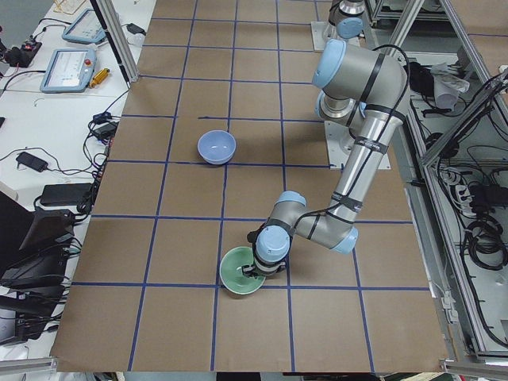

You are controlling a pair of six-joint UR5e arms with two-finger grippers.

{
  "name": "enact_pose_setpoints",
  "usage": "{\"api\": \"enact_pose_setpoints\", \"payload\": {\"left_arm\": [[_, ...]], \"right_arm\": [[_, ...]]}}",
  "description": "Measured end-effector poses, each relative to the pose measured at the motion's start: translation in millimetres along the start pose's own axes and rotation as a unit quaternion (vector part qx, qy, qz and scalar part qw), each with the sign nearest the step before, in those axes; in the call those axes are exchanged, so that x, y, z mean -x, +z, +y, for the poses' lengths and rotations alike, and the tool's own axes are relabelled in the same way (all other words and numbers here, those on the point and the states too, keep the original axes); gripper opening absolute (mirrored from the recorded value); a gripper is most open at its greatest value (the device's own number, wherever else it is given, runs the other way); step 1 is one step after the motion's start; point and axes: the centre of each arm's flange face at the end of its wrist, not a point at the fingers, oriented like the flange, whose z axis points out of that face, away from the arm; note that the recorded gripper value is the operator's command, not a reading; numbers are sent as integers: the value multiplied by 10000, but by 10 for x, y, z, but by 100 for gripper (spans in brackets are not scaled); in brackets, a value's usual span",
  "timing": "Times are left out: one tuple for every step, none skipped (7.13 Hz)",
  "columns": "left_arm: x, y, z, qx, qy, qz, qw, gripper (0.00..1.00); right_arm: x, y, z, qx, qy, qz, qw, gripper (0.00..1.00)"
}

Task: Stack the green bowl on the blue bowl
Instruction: 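Close the left gripper on the green bowl rim and lift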

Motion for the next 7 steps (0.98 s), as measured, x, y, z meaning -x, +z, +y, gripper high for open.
{"api": "enact_pose_setpoints", "payload": {"left_arm": [[0,-6,-1,1,49,3,10000,0],[-3,-8,-2,-3,79,16,10000,0],[-8,-9,-3,-1,90,32,10000,0],[-12,-7,-5,2,90,46,9999,0],[-16,-6,-7,8,84,51,10000,0],[-18,-5,-8,14,83,51,10000,0],[-24,-6,-9,31,82,69,9999,0]], "right_arm": [[0,0,0,0,0,0,10000,100],[-1,0,0,0,1,0,10000,100],[-2,0,0,0,2,0,10000,100],[-2,1,-1,0,2,0,10000,100],[-1,0,0,0,2,0,10000,100],[-1,0,0,0,2,0,10000,100],[-2,1,-1,1,2,0,10000,100]]}}
